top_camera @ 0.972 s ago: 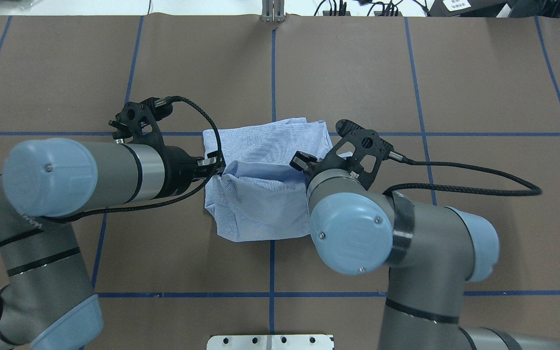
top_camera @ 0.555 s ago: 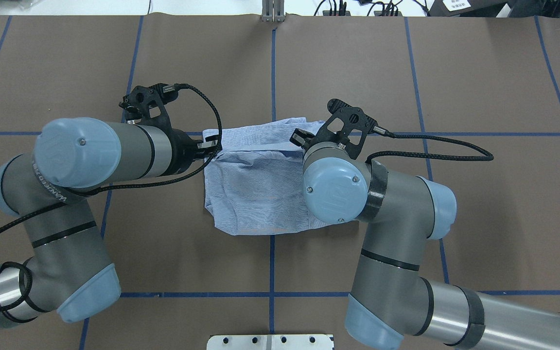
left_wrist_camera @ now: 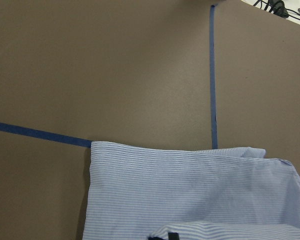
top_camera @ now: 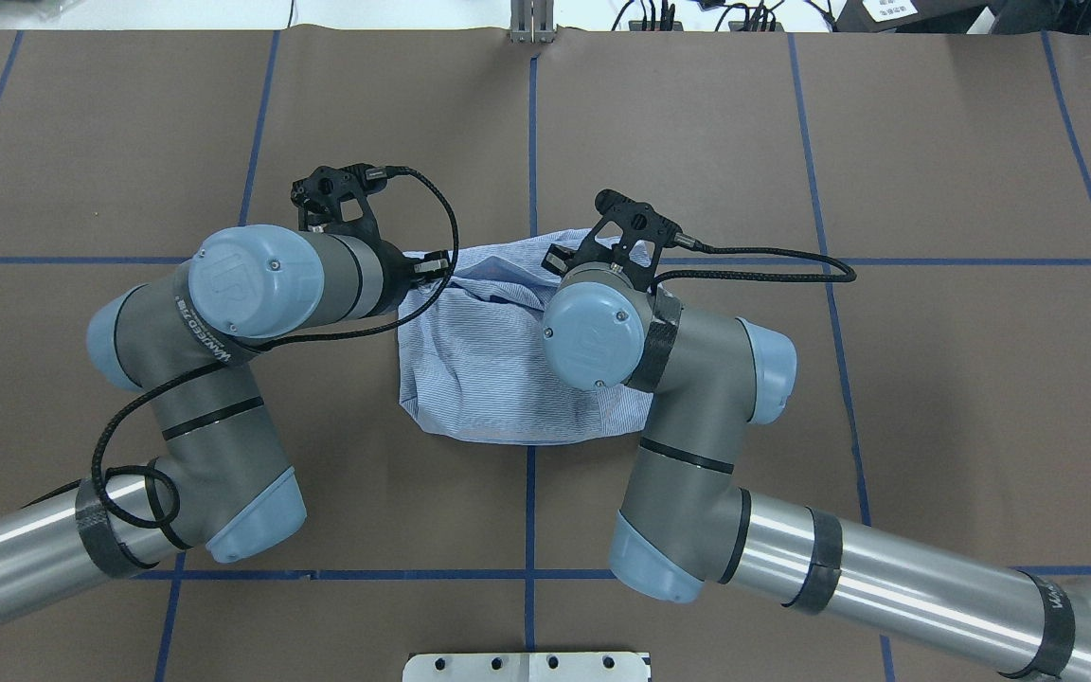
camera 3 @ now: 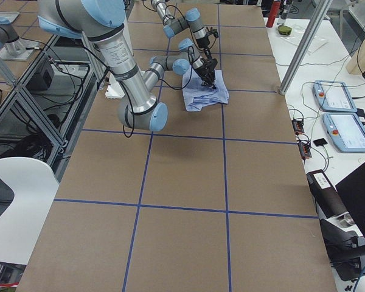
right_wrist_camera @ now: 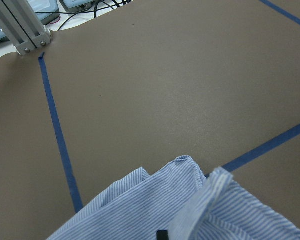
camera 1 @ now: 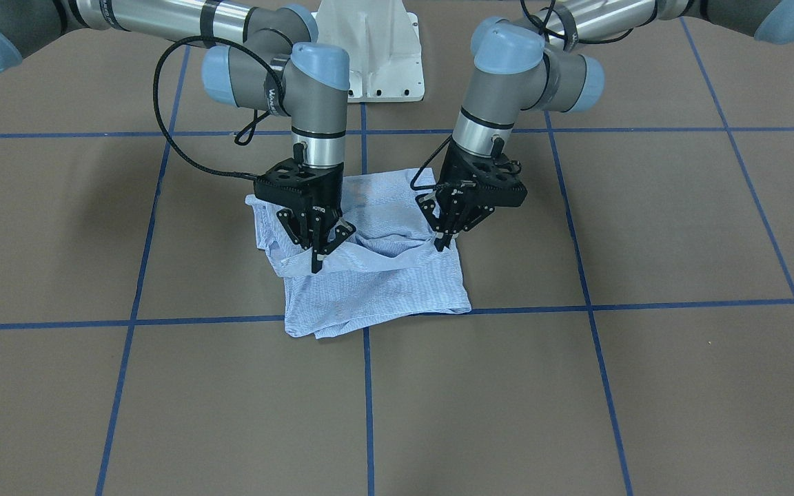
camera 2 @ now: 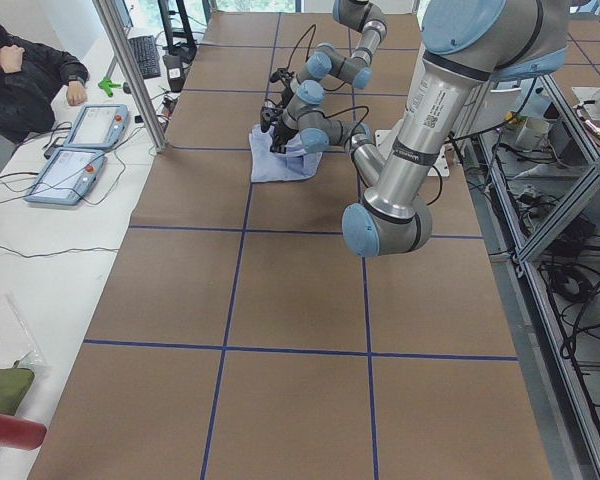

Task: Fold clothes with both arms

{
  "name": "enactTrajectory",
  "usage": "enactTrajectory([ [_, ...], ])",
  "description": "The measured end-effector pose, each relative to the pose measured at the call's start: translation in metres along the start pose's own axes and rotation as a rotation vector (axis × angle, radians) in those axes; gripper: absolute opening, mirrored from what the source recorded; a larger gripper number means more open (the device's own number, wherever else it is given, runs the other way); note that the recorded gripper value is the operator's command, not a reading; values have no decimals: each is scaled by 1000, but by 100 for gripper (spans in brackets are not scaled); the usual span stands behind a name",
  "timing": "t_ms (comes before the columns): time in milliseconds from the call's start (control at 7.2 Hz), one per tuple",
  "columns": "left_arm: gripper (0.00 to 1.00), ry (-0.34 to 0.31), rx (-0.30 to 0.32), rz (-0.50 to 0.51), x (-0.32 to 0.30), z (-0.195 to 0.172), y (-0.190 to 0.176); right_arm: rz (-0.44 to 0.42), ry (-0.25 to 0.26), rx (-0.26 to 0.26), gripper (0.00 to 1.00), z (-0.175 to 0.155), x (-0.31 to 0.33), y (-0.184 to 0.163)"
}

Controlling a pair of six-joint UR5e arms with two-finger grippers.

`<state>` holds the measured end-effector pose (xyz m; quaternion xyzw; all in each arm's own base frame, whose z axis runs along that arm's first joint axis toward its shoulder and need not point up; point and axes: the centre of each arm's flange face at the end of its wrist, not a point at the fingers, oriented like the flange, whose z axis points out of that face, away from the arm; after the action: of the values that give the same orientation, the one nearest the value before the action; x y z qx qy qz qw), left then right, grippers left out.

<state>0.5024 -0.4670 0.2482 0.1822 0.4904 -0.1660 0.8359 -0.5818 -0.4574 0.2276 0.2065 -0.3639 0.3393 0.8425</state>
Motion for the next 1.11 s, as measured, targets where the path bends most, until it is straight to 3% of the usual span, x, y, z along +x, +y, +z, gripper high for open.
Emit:
enactTrajectory([
  [694, 0, -15, 23, 39, -16, 47, -11, -23, 15, -28, 0, 22, 3, -4],
  [833, 1, -13, 24, 39, -16, 49, -12, -23, 15, -28, 45, 22, 3, -4],
  [972, 99, -12, 24, 39, -16, 49, -12, -23, 15, -29, 99, 22, 2, -4],
  [1111, 100, -9, 25, 46, -15, 49, -12, -30, 11, -30, 100, 21, -1, -5],
])
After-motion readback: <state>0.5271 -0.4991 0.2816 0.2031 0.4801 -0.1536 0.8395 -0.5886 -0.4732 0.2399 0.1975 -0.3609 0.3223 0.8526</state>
